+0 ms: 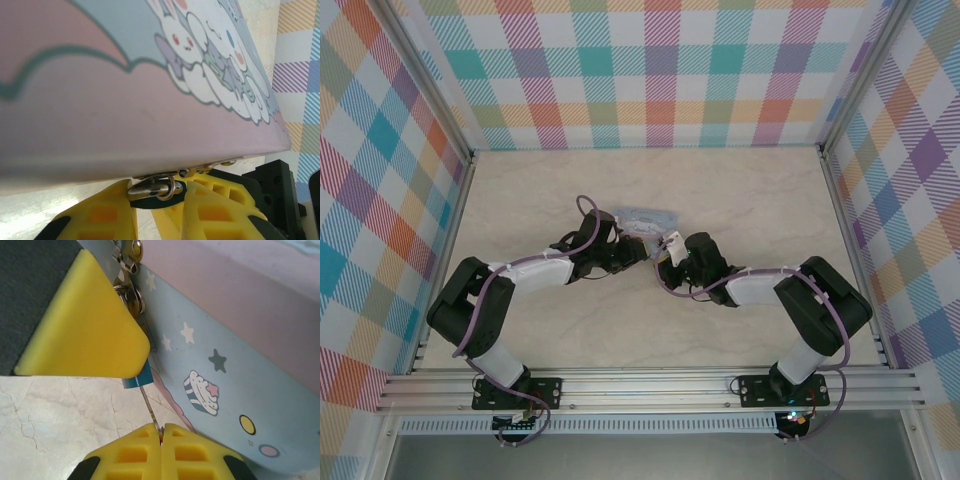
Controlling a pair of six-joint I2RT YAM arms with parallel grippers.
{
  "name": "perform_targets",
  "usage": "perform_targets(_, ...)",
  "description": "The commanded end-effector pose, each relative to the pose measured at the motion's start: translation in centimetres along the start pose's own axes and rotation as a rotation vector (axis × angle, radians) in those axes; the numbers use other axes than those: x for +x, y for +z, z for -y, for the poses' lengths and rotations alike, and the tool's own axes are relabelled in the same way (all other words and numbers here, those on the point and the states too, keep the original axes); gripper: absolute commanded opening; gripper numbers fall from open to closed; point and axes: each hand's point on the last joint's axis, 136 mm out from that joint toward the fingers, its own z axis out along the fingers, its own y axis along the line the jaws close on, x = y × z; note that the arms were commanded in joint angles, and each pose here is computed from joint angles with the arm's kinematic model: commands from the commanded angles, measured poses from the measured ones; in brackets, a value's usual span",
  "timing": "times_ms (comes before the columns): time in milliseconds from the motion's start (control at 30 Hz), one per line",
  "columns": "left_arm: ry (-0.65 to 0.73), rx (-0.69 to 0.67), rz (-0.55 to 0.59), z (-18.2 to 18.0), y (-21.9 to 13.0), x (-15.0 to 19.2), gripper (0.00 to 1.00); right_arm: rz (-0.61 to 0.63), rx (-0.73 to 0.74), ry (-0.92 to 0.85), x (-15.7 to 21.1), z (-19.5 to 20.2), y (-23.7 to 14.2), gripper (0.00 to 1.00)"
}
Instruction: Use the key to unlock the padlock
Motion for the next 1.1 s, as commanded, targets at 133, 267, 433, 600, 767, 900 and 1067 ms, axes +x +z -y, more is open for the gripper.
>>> perform_targets(133, 0.035, 0.047, -0.166, 1.0, 0.6, 3.9, 0.20, 0.306, -0.104, -0.085, -10.5, -2.8, -2.3, 0.00)
perform_targets(267, 0.035, 0.045, -0.169, 0.8, 0.8, 4.0, 0.20, 0.314, -0.103, -0.090, -10.9, -2.9, -2.7, 0.00)
perform_targets(433, 0.034, 0.044, -0.173, 0.7, 1.0, 4.1, 0.20, 0.310, -0.107, -0.095, -11.0, -3.0, -2.7, 0.00)
perform_targets(600, 0.039, 0.052, -0.168, 1.1, 0.9, 4.0, 0.20, 0.285, -0.103, -0.086, -10.3, -2.8, -2.2, 0.00)
perform_targets(767, 0.046, 0.036, -0.170, 0.8, 0.9, 4.1, 0.20, 0.311, -0.111, -0.080, -11.0, -3.0, -2.7, 0.00)
perform_targets(900, 0.041, 0.046, -0.178, 0.9, 1.1, 4.3, 0.20, 0.312, -0.116, -0.093, -11.5, -3.0, -2.4, 0.00)
perform_targets(1067, 0.043, 0.062, -0.183, 1.4, 0.8, 4.5, 0.20, 0.324, -0.122, -0.111, -12.1, -2.7, -2.3, 0.00)
